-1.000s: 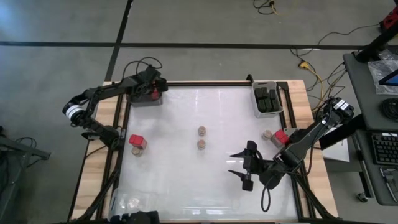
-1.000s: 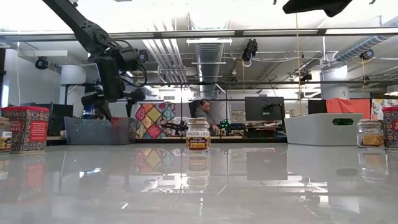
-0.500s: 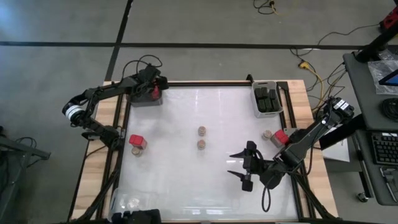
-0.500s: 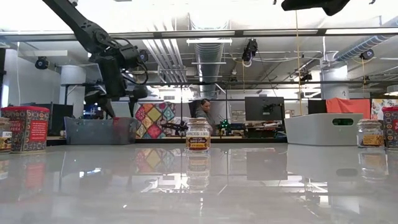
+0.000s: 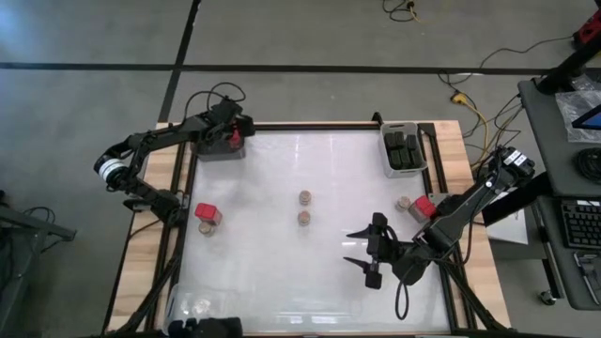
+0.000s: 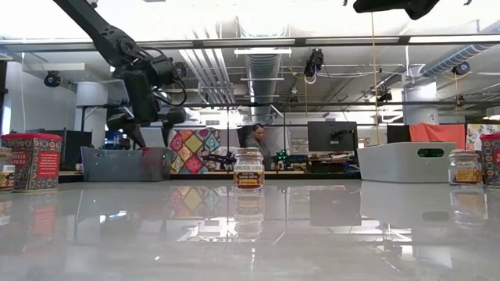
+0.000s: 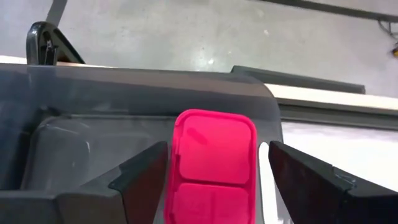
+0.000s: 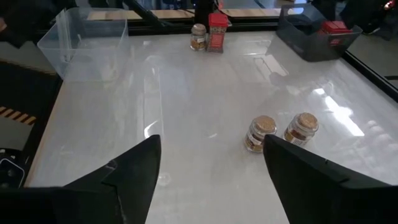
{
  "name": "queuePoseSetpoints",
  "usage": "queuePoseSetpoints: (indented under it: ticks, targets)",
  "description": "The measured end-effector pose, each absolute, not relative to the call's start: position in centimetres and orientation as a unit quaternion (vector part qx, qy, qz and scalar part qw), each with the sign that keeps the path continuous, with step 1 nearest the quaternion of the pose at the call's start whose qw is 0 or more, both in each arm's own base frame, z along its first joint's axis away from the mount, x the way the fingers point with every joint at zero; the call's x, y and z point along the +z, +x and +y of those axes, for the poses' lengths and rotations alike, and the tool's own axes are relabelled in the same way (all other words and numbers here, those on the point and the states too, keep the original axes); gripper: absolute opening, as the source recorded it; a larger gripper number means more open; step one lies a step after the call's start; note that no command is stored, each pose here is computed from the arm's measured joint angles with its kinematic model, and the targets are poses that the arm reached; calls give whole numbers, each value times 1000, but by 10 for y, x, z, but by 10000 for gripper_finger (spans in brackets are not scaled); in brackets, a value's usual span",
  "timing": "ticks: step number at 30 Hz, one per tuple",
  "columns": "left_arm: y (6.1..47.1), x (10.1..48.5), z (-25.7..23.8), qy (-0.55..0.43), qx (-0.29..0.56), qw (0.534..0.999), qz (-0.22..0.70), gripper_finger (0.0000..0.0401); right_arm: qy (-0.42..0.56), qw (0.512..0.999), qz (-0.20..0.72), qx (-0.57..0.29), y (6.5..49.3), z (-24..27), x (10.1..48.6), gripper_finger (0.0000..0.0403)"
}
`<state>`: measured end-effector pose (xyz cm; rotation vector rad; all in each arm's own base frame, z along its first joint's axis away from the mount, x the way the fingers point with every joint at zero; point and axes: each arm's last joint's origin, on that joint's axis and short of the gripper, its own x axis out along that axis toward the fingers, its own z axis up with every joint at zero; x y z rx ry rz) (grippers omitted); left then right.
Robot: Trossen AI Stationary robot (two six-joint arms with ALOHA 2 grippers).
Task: Sort spices by type
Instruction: Put the red seasoning can into the black bin
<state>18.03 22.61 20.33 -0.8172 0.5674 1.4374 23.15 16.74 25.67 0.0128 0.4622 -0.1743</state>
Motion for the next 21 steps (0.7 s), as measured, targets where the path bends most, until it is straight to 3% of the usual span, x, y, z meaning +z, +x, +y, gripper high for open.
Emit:
queuePoseSetpoints:
  ticks: [21]
  targets:
    - [178,208,219,-351,587,667,296,264,14,971,221,-85,232,168,258,275]
